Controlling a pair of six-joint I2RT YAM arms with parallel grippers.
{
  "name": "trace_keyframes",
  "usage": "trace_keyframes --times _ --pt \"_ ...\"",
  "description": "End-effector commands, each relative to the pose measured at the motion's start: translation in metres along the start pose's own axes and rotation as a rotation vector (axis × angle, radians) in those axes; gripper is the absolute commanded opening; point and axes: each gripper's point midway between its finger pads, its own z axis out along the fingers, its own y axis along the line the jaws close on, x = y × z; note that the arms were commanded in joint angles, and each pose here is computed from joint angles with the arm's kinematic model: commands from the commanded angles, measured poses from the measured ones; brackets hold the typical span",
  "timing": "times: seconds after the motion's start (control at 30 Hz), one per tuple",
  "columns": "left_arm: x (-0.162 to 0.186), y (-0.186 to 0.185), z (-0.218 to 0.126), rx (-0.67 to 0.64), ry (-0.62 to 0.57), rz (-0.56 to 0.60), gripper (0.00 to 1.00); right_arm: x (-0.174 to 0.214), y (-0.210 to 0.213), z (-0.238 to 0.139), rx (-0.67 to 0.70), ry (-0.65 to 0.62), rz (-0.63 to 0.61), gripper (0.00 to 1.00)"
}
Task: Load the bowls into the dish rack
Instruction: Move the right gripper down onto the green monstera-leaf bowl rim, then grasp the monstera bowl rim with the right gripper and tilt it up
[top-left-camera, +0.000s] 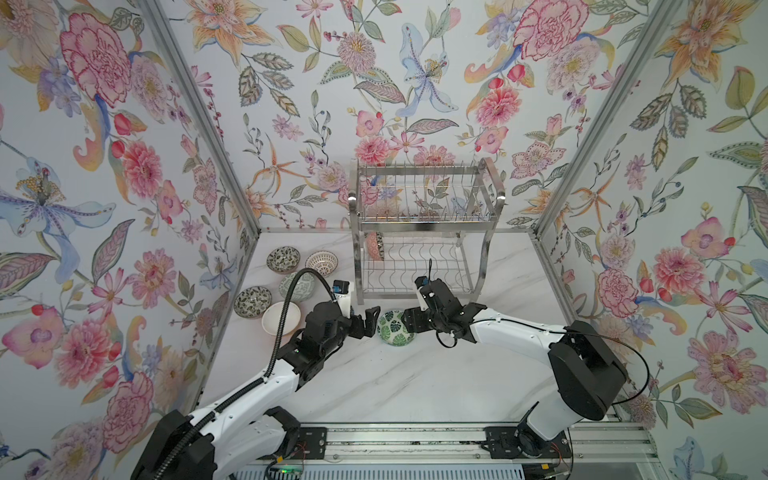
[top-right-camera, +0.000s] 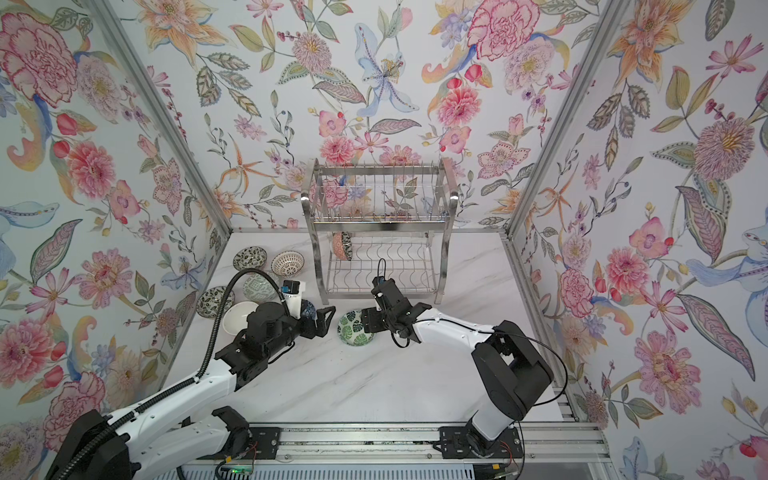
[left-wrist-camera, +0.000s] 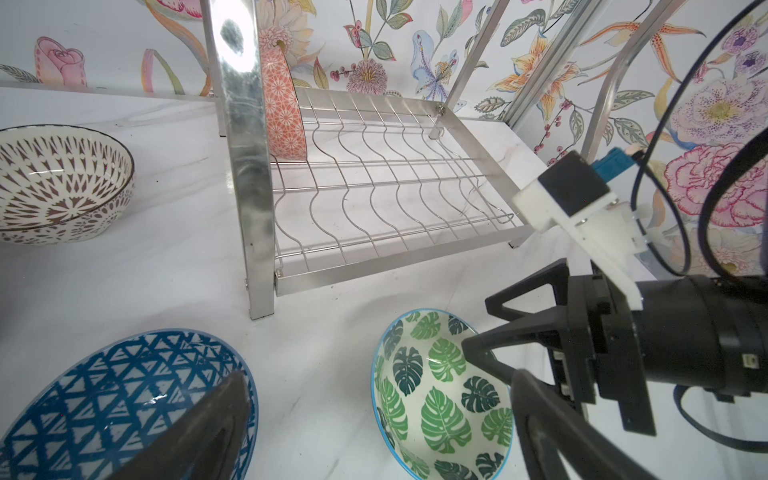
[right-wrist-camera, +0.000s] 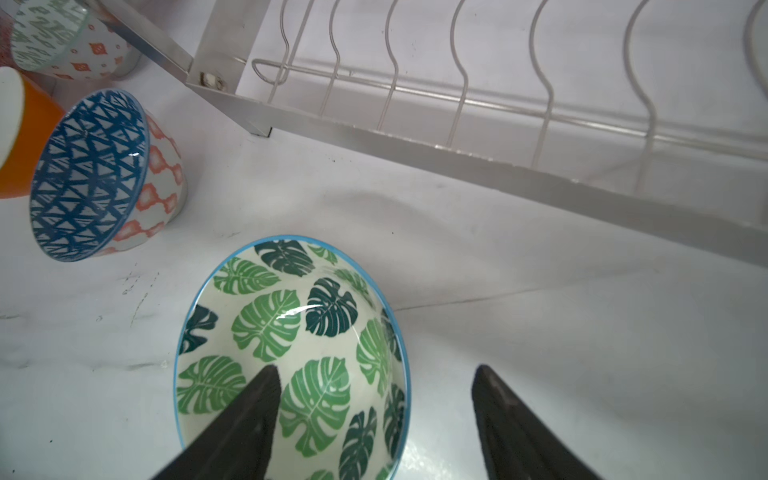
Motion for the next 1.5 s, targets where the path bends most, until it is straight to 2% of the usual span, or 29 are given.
trace_keyframes --times 0.0,0.17,0.3,0.53,0.7,0.97,1.2,1.47 --pt "-0.004 -0.007 -0.005 0.029 -0.018 -0.024 0.99 0.005 -0.001 0.002 0.051 0.018 0.002 0.68" --pt "-0.003 -0.006 -0.01 0.029 -0.025 -0.038 0.99 0.018 -0.001 0.01 0.055 0.059 0.007 0.59" --pt "-0.005 -0.006 -0.014 0.033 -0.045 -0.05 0.99 0.024 -0.004 0.016 0.072 0.077 0.01 0.55" --pt "-0.009 -0.011 -0.01 0.052 -0.037 -0.027 0.99 0.026 -0.008 0.022 0.095 0.085 0.007 0.38" --pt "-0.008 -0.016 -0.003 0.069 -0.019 -0.026 0.99 0.023 -0.009 0.024 0.103 0.085 -0.001 0.22" --pt "-0.012 -0.021 0.002 0.072 -0.014 -0.005 0.99 0.013 -0.02 0.006 0.135 0.064 0.012 0.0" --pt "-0.015 -0.032 0.008 0.09 -0.012 0.022 0.99 0.013 -0.053 -0.017 0.16 0.048 0.08 0.0" --pt "-0.021 -0.054 0.015 0.117 -0.017 0.097 0.99 0.034 -0.108 -0.04 0.159 0.051 0.245 0.0"
